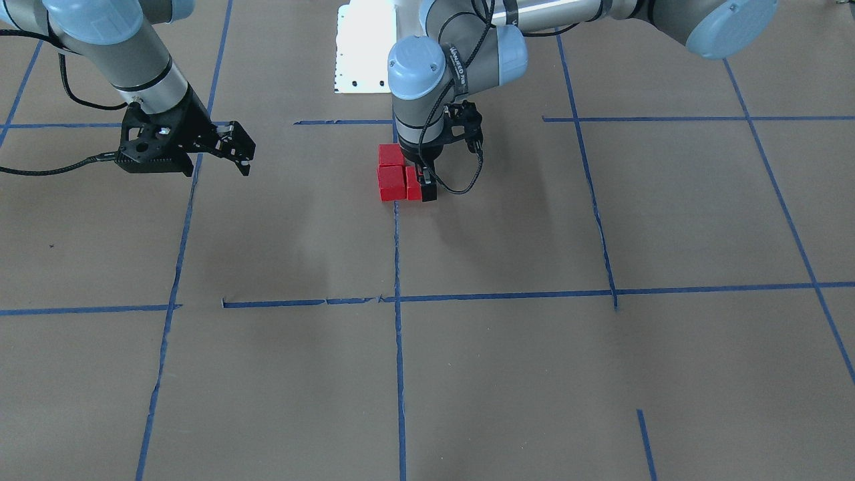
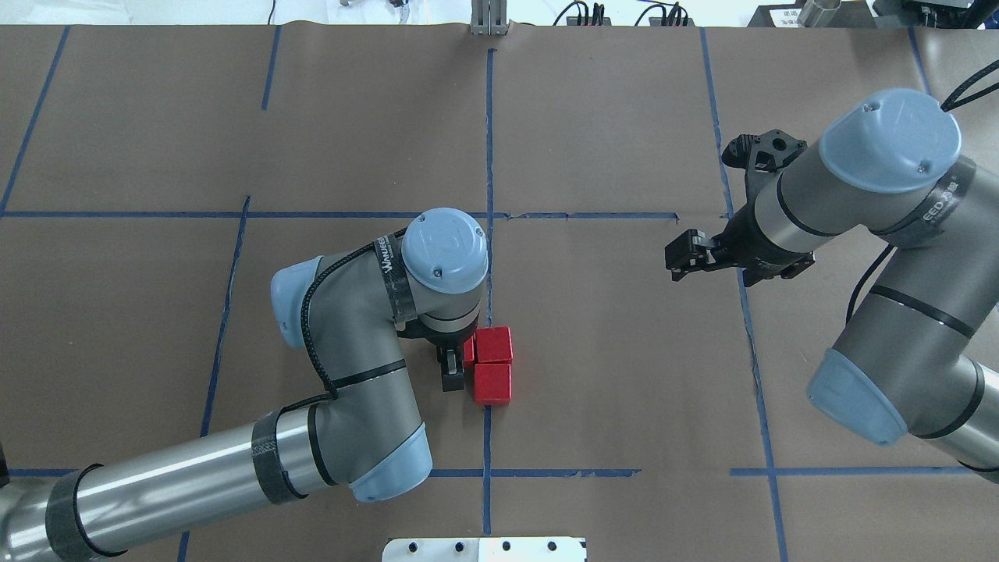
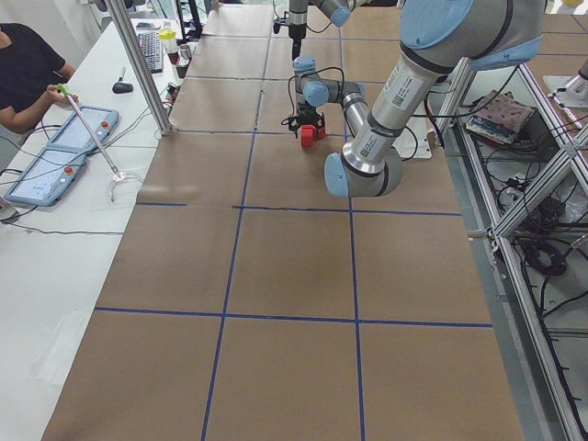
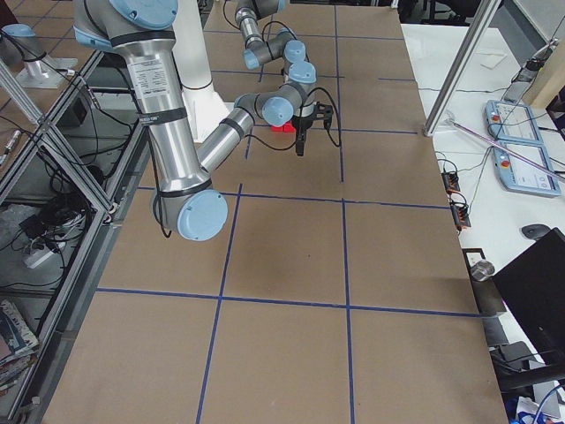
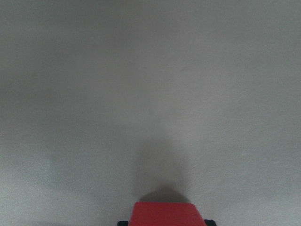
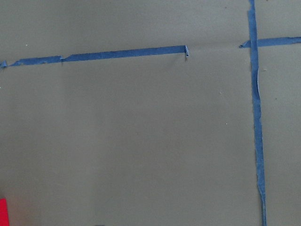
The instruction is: Form red blocks into L shape at center
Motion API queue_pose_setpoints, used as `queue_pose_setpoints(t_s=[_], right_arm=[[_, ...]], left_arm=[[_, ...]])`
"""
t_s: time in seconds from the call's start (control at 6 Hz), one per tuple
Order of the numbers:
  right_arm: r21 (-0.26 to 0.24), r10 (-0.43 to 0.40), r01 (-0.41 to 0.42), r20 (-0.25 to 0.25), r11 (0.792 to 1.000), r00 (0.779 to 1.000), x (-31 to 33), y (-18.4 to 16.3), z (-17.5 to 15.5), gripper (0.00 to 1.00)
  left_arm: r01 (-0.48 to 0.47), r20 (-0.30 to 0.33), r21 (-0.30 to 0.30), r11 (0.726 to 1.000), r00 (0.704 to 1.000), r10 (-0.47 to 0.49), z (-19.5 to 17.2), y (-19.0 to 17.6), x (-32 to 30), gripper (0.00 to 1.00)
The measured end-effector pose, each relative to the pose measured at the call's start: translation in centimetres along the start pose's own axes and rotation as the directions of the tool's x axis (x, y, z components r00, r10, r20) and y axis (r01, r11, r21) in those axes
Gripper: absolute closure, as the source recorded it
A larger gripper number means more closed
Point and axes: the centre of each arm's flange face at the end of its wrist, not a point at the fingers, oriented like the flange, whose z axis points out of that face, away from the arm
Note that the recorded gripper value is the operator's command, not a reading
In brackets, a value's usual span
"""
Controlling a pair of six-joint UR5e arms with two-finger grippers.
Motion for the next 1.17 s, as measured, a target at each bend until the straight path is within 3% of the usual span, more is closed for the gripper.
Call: queue_pose_setpoints(t_s=[0.33,0.67,1.0,1.17], right_arm=[[0.0,0.0,0.0,0.001,1.0,1.0,0.0,0.0,-0.1,0.0],[-0.006,0.002,-0.002,0.009,1.0,1.0,0.3,-0.1,-0.5,0.0],[-0.036,0.042,-0.042,0.021,0.998,0.999,2.9,-1.8,-1.9,0.0],[-0.054,0.061,-0.059,0.031,0.997,0.998,5.3,-3.1,-2.9,0.0]], left_arm=[[-0.037,0.001,-0.012,0.999,0.999,0.037,-0.7,0.1,-0.2,0.0],[-0.175,-0.013,-0.062,0.983,0.985,0.174,-3.9,-0.3,-0.9,0.0],[-0.348,-0.048,-0.104,0.932,0.938,0.344,-7.9,-3.2,-1.4,0.0],[-0.43,-0.071,-0.095,0.898,0.903,0.425,-9.4,-5.5,-1.0,0.0]])
